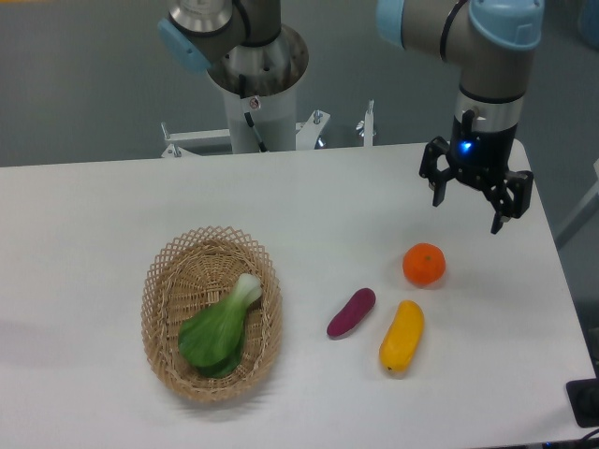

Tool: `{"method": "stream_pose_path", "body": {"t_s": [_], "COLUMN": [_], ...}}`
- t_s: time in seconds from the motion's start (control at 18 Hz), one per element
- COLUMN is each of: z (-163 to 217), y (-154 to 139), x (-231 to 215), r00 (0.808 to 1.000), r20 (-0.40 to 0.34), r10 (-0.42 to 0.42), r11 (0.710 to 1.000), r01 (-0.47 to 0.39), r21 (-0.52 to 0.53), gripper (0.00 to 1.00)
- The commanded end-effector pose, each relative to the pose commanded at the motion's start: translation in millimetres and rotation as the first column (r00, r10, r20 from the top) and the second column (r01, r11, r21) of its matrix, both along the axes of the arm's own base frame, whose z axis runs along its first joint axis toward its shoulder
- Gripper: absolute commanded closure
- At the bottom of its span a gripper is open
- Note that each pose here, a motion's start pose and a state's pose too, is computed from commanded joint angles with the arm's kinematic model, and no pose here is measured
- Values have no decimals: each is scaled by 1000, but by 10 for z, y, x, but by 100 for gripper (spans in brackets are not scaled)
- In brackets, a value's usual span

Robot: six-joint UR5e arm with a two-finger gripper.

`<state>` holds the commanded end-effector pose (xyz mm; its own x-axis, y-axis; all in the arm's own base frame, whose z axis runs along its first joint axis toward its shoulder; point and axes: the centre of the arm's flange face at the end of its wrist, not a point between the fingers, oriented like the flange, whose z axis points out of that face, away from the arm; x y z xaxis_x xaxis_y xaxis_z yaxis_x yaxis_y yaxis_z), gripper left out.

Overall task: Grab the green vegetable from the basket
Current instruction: 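Lower the open gripper over the green bok choy in the basket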

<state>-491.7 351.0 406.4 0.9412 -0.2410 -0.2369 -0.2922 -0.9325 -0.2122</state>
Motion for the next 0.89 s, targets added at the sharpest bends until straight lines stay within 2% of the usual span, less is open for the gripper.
{"method": "stream_pose_path", "body": {"t_s": [0.17, 0.39, 0.89], "z": [-120, -302, -703], "y": [283, 646, 1309], "x": [113, 306, 1186], "r00": [997, 983, 964], "r20": [29, 86, 179], "r10": [69, 161, 195], "r11": [997, 986, 980], "r01": [-69, -164, -199], "r21": [21, 35, 7], "gripper": [0, 0, 0]}}
